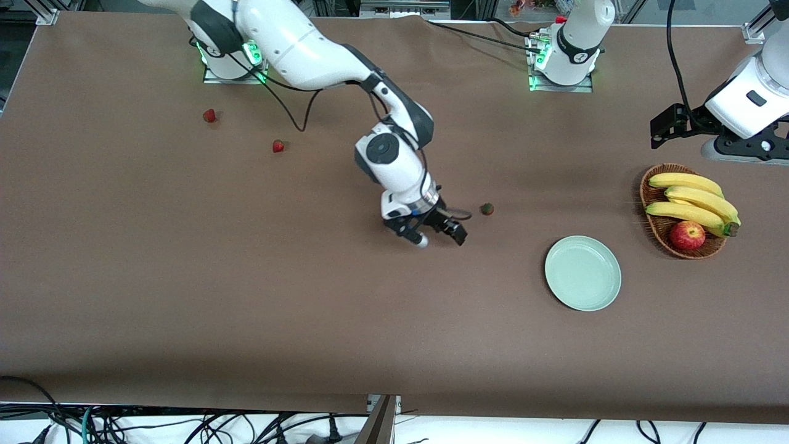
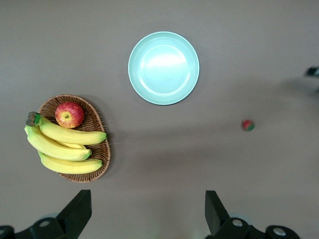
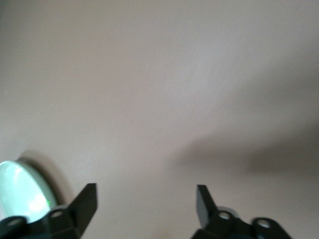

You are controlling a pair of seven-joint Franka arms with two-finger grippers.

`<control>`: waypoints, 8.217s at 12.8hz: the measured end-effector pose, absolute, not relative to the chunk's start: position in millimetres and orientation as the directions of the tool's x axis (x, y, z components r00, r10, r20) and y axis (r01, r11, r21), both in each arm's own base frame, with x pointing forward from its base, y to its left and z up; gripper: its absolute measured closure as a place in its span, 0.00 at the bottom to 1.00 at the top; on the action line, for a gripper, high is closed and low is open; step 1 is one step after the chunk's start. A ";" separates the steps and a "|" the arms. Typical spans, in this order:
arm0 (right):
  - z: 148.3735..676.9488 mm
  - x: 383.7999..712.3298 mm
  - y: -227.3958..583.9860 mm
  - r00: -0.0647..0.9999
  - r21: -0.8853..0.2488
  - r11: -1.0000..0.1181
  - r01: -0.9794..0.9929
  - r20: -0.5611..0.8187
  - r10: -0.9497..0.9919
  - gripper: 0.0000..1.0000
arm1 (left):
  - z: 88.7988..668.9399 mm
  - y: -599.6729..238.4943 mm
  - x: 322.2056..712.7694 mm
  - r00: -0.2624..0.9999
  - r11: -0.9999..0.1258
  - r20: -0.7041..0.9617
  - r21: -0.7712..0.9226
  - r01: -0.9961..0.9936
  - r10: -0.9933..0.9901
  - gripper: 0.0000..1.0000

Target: Collect all strawberries into plate

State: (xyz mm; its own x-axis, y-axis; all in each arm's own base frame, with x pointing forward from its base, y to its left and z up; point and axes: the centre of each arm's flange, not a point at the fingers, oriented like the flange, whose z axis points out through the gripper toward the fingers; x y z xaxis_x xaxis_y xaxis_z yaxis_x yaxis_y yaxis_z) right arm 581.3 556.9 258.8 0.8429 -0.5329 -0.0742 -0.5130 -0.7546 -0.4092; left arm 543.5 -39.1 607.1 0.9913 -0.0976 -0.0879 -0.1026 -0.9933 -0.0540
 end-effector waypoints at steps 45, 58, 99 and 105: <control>279.8 473.3 439.2 0.934 -0.150 -0.922 -0.357 -0.057 -0.352 0.69 | 252.1 -55.8 624.4 0.864 -0.908 -0.323 -0.033 -0.418 -0.386 0.68; 245.1 539.3 580.5 0.810 -0.310 -0.756 -0.576 -0.096 -0.578 0.01 | 223.8 -55.0 659.6 0.765 -0.797 -0.228 0.120 -0.592 -0.603 0.00; 161.1 291.9 -73.4 0.814 0.077 -0.931 -0.357 -0.463 -0.350 0.68 | 212.5 -73.0 678.9 0.617 -0.622 -0.075 0.109 -0.776 -0.783 0.17; 246.7 416.3 72.0 0.905 -0.028 -0.949 -0.313 -0.312 -0.289 0.68 | 260.4 -107.6 668.2 0.745 -0.762 -0.164 0.116 -0.637 -0.647 0.00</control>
State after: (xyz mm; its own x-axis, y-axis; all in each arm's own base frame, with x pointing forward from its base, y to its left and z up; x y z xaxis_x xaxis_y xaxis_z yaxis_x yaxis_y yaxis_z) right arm 416.3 72.0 246.7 0.9049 -0.2890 -0.3125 -0.3129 -0.9494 -0.0283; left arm 668.2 -107.6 260.4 0.7448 -0.6468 -0.1641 -0.6366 -0.7625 0.1159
